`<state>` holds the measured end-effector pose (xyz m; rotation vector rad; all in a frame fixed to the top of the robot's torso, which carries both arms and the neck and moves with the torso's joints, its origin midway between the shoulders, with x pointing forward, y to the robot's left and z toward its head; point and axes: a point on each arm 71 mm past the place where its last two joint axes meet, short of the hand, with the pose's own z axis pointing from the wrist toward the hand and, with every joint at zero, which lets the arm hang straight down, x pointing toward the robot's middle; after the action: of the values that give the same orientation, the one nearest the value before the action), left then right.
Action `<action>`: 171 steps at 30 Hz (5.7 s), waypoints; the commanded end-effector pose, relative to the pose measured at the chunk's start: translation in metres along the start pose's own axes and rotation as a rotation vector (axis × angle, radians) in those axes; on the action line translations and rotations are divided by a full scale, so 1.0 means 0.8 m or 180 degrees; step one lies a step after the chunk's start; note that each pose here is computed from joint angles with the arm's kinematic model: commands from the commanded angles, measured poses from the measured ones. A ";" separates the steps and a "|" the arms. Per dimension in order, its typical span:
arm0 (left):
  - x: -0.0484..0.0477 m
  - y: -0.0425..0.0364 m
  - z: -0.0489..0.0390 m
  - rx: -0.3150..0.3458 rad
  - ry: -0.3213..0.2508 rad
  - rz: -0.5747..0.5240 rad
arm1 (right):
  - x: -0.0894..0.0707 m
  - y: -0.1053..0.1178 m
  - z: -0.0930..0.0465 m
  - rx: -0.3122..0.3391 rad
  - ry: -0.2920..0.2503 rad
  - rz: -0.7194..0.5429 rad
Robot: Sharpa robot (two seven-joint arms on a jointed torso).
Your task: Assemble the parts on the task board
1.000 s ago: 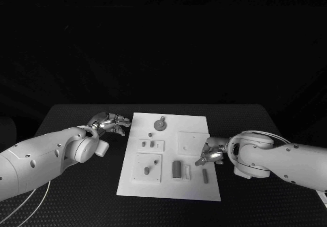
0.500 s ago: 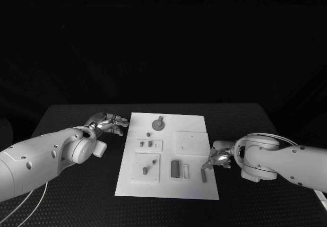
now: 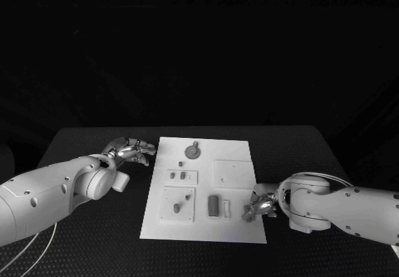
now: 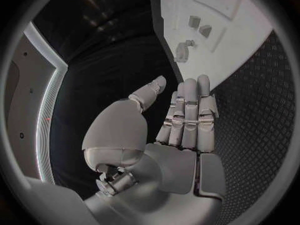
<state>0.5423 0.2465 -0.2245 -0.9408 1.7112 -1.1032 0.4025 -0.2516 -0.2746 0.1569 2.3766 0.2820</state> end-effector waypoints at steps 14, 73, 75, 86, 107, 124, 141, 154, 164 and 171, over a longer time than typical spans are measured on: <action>0.001 -0.0010 -0.001 0.0015 0.0054 -0.0024 | 0.017 0.017 0.021 -0.0049 -0.0292 -0.0580; 0.001 -0.0002 0.000 -0.0001 0.0062 -0.0024 | 0.021 0.034 0.013 -0.0353 -0.0118 0.1047; 0.001 -0.0002 0.000 -0.0001 0.0062 -0.0024 | 0.022 0.036 0.014 -0.0366 -0.0102 0.1039; 0.000 0.0002 -0.001 -0.0007 0.0056 -0.0023 | 0.023 0.042 0.014 -0.0407 -0.0096 0.1035; 0.000 0.0005 -0.001 -0.0010 0.0054 -0.0023 | 0.023 0.044 0.018 -0.0420 -0.0076 0.1015; -0.001 0.0007 -0.001 -0.0012 0.0053 -0.0023 | 0.022 0.049 0.017 -0.0542 -0.0092 0.1049; -0.001 0.0010 -0.001 -0.0019 0.0051 -0.0022 | 0.025 0.048 0.016 -0.0638 0.0029 0.0675; -0.001 0.0010 -0.001 -0.0020 0.0056 -0.0023 | 0.022 0.047 0.019 -0.0597 -0.0054 0.0715; -0.002 0.0013 -0.001 -0.0022 0.0051 -0.0022 | 0.024 0.047 0.018 -0.0663 0.0011 0.0715; -0.002 0.0014 -0.001 -0.0024 0.0052 -0.0022 | 0.024 0.049 0.016 -0.0708 0.0011 0.0741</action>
<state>0.5421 0.2506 -0.2256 -0.9488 1.7221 -1.0940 0.4013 -0.2147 -0.2878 0.3541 2.3056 0.5928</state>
